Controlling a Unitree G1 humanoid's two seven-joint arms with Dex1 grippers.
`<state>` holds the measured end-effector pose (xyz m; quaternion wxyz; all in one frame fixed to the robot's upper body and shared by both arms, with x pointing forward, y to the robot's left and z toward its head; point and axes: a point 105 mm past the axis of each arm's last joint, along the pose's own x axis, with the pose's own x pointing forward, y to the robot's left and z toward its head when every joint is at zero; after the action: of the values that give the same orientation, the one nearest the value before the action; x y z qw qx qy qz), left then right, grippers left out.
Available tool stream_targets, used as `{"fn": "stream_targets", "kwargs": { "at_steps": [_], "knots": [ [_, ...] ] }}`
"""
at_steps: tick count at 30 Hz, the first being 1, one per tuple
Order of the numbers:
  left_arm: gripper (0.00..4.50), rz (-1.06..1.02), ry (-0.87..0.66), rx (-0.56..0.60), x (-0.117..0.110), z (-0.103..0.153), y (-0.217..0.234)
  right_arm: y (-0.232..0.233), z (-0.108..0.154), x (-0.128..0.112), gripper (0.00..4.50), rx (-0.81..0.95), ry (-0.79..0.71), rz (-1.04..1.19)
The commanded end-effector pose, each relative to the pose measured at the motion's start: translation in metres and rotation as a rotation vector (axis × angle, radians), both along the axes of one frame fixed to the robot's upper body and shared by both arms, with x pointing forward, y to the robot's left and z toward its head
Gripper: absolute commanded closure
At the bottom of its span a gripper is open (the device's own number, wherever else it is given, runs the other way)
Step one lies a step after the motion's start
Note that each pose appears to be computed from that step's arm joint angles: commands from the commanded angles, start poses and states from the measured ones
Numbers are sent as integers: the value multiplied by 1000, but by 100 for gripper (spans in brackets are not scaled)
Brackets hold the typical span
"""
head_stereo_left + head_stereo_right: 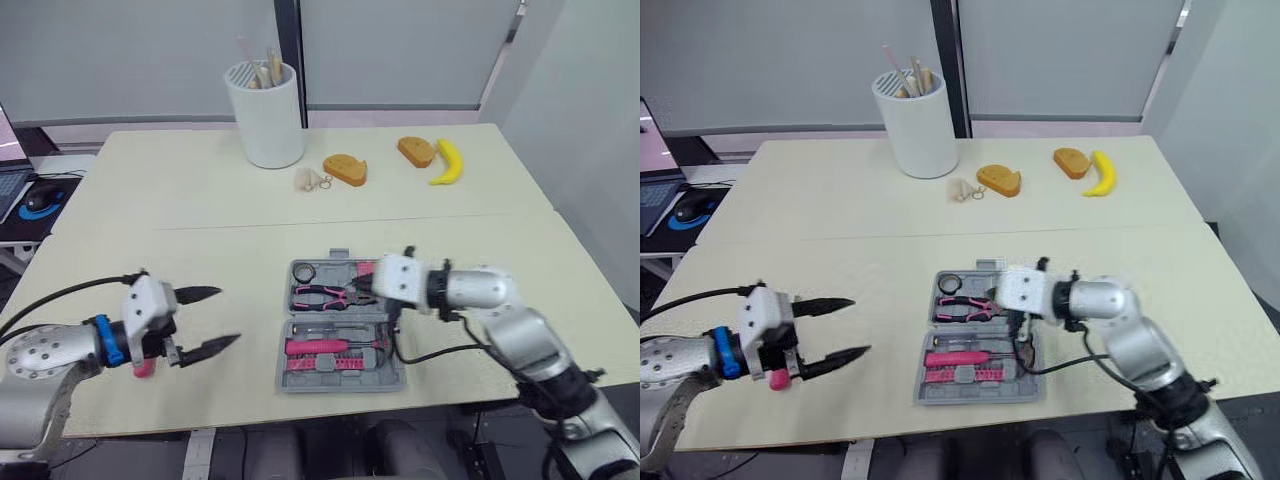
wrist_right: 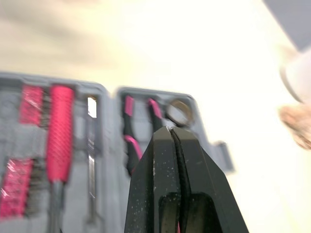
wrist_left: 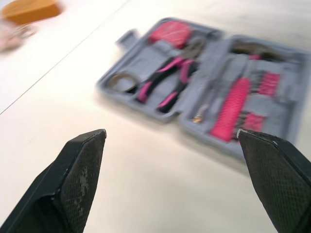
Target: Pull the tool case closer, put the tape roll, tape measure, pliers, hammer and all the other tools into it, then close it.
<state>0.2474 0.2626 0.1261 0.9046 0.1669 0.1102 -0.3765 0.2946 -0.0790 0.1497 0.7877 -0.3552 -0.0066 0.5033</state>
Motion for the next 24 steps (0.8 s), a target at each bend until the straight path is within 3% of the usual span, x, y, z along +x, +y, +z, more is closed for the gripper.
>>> {"fn": "stream_targets", "kwargs": {
  "at_steps": [1,8,12,15,19,24],
  "knots": [
    [0,206,-15,-53,-1,7,39,-35,21,-7,448,38,-63,-78],
    [0,592,48,-146,-26,-11,118,-119,14,-28,448,-6,20,-308],
    [0,827,147,-192,-72,-40,157,-144,0,-57,373,51,138,-369],
    [0,852,184,-178,-90,-48,160,-153,-21,-78,296,8,232,-359],
    [0,846,227,-160,-102,-53,161,-163,-37,-92,193,-67,290,-326],
    [0,790,246,-164,-100,-52,150,-167,-36,-91,47,-54,307,-315]
  ]
}}
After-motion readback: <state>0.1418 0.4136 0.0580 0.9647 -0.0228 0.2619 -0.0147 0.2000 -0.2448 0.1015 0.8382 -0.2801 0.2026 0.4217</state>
